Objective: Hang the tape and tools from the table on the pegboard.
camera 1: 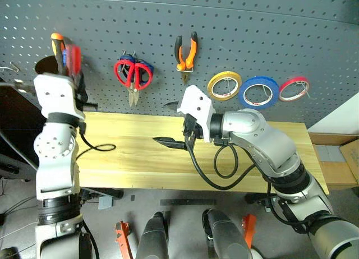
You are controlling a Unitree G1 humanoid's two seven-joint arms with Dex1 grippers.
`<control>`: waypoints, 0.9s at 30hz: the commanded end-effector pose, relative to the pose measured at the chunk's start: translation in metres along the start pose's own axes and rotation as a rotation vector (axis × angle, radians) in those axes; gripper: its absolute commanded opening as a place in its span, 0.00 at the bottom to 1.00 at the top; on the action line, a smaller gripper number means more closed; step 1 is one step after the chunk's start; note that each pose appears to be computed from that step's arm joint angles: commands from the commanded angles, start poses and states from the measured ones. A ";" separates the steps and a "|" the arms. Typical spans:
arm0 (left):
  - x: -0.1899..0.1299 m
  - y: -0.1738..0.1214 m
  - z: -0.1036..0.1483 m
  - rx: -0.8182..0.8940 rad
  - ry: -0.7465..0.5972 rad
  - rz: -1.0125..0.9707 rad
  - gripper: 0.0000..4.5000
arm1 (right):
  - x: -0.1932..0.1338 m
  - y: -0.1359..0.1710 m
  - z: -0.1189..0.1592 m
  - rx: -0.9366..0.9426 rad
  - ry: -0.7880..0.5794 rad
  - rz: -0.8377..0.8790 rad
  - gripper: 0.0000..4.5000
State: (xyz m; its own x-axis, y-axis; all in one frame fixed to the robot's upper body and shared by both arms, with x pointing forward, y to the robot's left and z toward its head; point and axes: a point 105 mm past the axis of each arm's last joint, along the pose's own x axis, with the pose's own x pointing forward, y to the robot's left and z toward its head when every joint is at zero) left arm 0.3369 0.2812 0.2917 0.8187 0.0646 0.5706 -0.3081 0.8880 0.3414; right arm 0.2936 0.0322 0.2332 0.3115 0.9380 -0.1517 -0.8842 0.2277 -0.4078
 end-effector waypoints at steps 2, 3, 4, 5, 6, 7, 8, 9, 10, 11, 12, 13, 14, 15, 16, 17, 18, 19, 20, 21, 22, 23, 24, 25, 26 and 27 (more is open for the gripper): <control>0.017 0.025 0.033 -0.011 -0.125 0.086 0.18 | -0.002 -0.008 0.017 -0.064 -0.055 -0.016 1.00; 0.023 0.030 0.036 -0.024 -0.140 0.106 0.18 | -0.002 -0.008 0.018 -0.067 -0.059 -0.014 1.00; 0.028 0.035 0.039 -0.035 -0.151 0.119 0.18 | -0.001 -0.009 0.020 -0.071 -0.064 -0.011 1.00; 0.032 0.038 0.040 -0.043 -0.160 0.130 0.18 | -0.001 -0.009 0.022 -0.071 -0.068 -0.010 1.00; 0.036 0.043 0.041 -0.042 -0.170 0.142 0.18 | 0.000 -0.009 0.023 -0.064 -0.075 -0.011 1.00; 0.040 0.046 0.041 -0.043 -0.176 0.149 0.18 | 0.001 -0.010 0.025 -0.059 -0.079 -0.014 1.00; 0.043 0.048 0.041 -0.043 -0.184 0.159 0.18 | 0.001 -0.011 0.026 -0.058 -0.081 -0.017 1.00; 0.046 0.052 0.040 -0.043 -0.190 0.170 0.18 | 0.002 -0.013 0.026 -0.058 -0.081 -0.021 1.00; 0.050 0.054 0.039 -0.047 -0.194 0.179 0.18 | 0.002 -0.013 0.027 -0.062 -0.080 -0.024 1.00; 0.053 0.055 0.038 -0.042 -0.198 0.191 0.18 | 0.003 -0.014 0.027 -0.066 -0.080 -0.024 1.00; 0.056 0.056 0.037 -0.048 -0.202 0.201 0.18 | 0.003 -0.014 0.028 -0.067 -0.080 -0.024 1.00; 0.060 0.055 0.036 -0.058 -0.208 0.204 0.18 | 0.003 -0.013 0.028 -0.071 -0.078 -0.022 1.00; 0.062 0.054 0.036 -0.065 -0.214 0.205 0.18 | 0.003 -0.013 0.028 -0.074 -0.077 -0.020 1.00; 0.064 0.051 0.036 -0.071 -0.222 0.201 0.18 | 0.003 -0.012 0.028 -0.074 -0.076 -0.019 1.00; 0.065 0.050 0.036 -0.073 -0.228 0.198 0.18 | 0.003 -0.012 0.028 -0.075 -0.076 -0.018 1.00; 0.066 0.049 0.034 -0.073 -0.229 0.202 0.18 | 0.003 -0.012 0.028 -0.074 -0.074 -0.017 1.00; 0.068 0.050 0.031 -0.083 -0.224 0.216 0.18 | 0.002 -0.011 0.027 -0.074 -0.071 -0.017 1.00; 0.069 0.051 0.029 -0.090 -0.220 0.227 0.18 | 0.002 -0.011 0.027 -0.074 -0.068 -0.017 1.00; 0.069 0.051 0.027 -0.093 -0.219 0.236 0.18 | 0.002 -0.011 0.026 -0.074 -0.066 -0.017 1.00; 0.070 0.051 0.025 -0.094 -0.217 0.239 0.18 | 0.002 -0.011 0.026 -0.074 -0.066 -0.016 1.00; 0.071 0.050 0.022 -0.090 -0.210 0.238 0.18 | 0.002 -0.010 0.026 -0.073 -0.066 -0.015 1.00; 0.071 0.049 0.019 -0.087 -0.205 0.238 0.18 | 0.002 -0.010 0.026 -0.073 -0.065 -0.015 1.00; 0.072 0.048 0.018 -0.085 -0.203 0.237 0.18 | 0.001 -0.010 0.026 -0.072 -0.065 -0.014 1.00; 0.072 0.048 0.015 -0.088 -0.198 0.243 0.18 | 0.001 -0.010 0.026 -0.072 -0.064 -0.014 1.00; 0.071 0.047 0.011 -0.093 -0.187 0.249 0.18 | 0.001 -0.010 0.026 -0.072 -0.064 -0.015 1.00; 0.071 0.046 0.007 -0.097 -0.179 0.252 0.18 | 0.001 -0.010 0.026 -0.071 -0.063 -0.016 1.00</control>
State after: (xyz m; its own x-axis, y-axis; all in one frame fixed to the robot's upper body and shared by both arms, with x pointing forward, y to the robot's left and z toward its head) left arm 0.3842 0.3254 0.3360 0.6753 0.2219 0.7034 -0.4222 0.8983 0.1220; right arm 0.3010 0.0379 0.2471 0.3106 0.9417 -0.1290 -0.8717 0.2281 -0.4337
